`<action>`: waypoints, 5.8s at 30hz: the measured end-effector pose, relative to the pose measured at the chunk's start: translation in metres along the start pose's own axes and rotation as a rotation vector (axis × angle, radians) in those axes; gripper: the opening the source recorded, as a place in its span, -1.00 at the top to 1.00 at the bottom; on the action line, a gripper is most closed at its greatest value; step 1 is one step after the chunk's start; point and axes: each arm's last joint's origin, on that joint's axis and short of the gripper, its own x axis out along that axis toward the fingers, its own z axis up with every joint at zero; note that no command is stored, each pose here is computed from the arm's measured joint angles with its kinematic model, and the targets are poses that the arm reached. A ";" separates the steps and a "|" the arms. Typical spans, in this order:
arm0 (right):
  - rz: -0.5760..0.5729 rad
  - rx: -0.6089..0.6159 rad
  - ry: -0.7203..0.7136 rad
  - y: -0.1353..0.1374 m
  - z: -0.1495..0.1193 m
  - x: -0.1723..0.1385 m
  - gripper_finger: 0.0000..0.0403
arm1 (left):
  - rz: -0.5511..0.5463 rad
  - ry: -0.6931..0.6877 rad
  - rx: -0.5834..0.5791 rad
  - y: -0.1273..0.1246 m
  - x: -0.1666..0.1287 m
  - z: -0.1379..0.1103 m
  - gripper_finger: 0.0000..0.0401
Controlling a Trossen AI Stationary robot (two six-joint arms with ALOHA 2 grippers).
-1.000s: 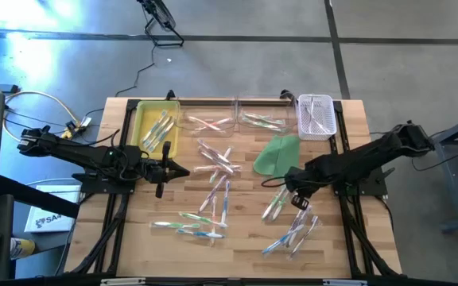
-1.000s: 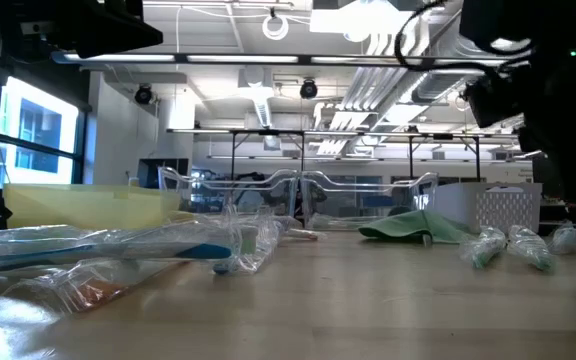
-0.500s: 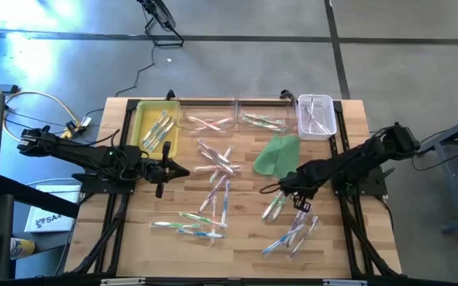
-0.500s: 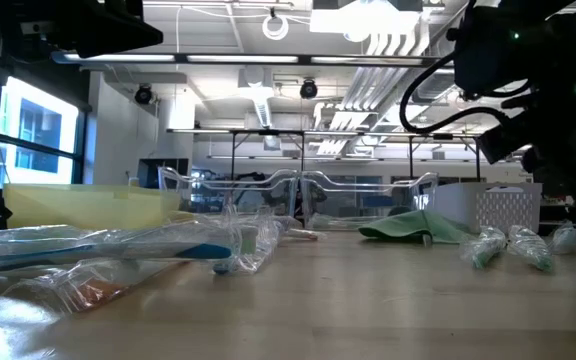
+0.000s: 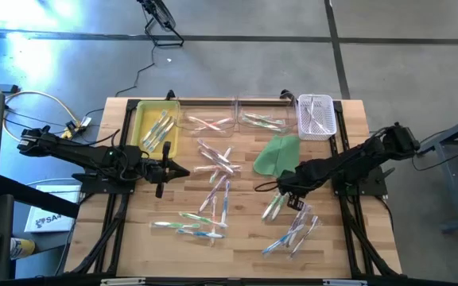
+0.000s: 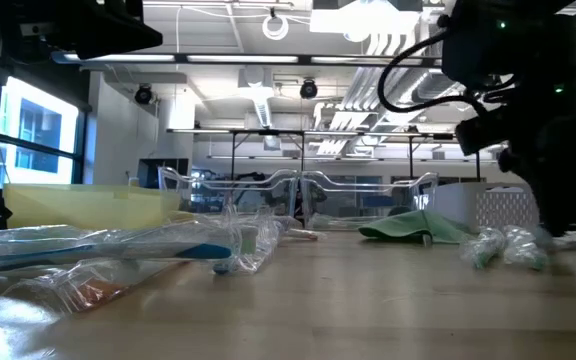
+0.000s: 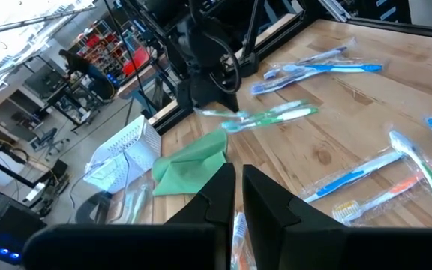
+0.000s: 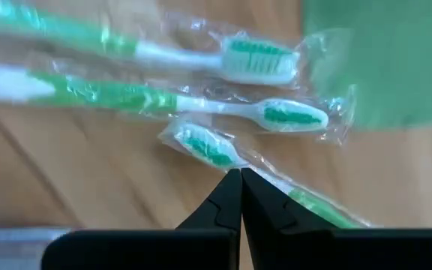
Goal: Pick & Place Toothbrushes
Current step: Put the green toothbrush into the right transparent bin
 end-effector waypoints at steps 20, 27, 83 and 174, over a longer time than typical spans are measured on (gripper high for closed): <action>0.200 -0.068 -0.208 0.017 0.021 -0.004 0.99 | -0.014 0.020 -0.001 -0.001 0.000 -0.002 0.89; 0.127 -0.261 -0.276 0.030 0.031 -0.032 0.99 | -0.014 0.020 -0.001 -0.001 0.000 -0.002 0.89; -0.138 -0.536 0.087 0.019 0.013 0.017 0.18 | -0.025 0.037 0.002 -0.002 0.000 -0.004 0.89; -0.392 -0.381 -0.386 0.001 0.132 -0.137 0.95 | -0.026 0.038 0.006 -0.002 0.000 -0.004 0.89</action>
